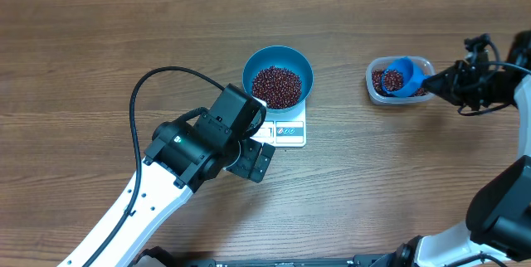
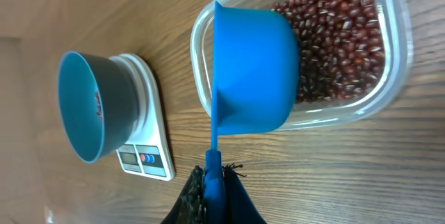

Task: Scoop item into bowl and weigh 150g on scale
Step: 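Lift the scoop and carry it over the blue bowl, then tip the scoop to pour beans into the bowl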

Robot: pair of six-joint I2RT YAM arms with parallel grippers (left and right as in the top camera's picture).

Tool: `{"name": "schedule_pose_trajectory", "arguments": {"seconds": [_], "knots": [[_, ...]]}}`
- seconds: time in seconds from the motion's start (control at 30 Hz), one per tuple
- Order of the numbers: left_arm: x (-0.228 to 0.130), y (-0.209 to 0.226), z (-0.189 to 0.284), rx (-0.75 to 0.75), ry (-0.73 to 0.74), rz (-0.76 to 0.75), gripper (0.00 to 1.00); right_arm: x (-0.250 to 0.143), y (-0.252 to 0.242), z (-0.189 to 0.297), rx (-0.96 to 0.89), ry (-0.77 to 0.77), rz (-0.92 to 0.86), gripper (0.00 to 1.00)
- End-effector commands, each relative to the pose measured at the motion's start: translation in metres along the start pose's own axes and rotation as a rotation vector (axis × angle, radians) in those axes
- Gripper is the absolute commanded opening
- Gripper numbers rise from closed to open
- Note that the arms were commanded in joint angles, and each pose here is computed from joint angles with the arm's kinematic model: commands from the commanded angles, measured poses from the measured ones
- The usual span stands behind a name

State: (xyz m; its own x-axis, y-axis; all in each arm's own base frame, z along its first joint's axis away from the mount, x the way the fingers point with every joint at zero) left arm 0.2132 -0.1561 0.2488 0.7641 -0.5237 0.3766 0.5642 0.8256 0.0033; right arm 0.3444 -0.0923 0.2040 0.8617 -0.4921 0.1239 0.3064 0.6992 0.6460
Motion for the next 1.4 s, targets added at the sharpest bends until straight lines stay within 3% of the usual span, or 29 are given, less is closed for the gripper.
{"name": "schedule_pose_trajectory", "arguments": {"seconds": [0.0,0.33,0.63,0.97,1.37], "knots": [[0.001,0.001,0.007,-0.007,-0.027,0.02,1.0,0.002,0.014,0.022,0.129,-0.054,0.056,0.04],[0.001,0.001,0.007,-0.007,-0.027,0.02,1.0,-0.005,0.044,0.023,0.318,-0.039,0.171,0.04],[0.001,0.001,0.007,-0.007,-0.027,0.02,1.0,-0.027,0.12,0.021,0.353,-0.067,0.413,0.04],[0.001,0.001,0.007,-0.007,-0.027,0.02,1.0,-0.06,0.198,-0.005,0.283,-0.076,0.593,0.04],[0.001,0.001,0.007,-0.007,-0.027,0.02,1.0,-0.094,0.228,-0.045,0.091,-0.088,0.734,0.04]]}}
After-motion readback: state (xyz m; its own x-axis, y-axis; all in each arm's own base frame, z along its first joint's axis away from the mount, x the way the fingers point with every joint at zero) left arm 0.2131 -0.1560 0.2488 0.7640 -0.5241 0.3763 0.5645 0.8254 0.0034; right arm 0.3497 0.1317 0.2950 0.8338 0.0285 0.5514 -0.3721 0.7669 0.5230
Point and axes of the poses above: each gripper's point midway between its finger pads, its own z axis back along the fingers, its own y axis along the line the jaws close on, x = y × z, the point moved 6 cm from there along z, back along the fingers, and after that the axes turned 10 degrees about -z, right-handed, at the moved point
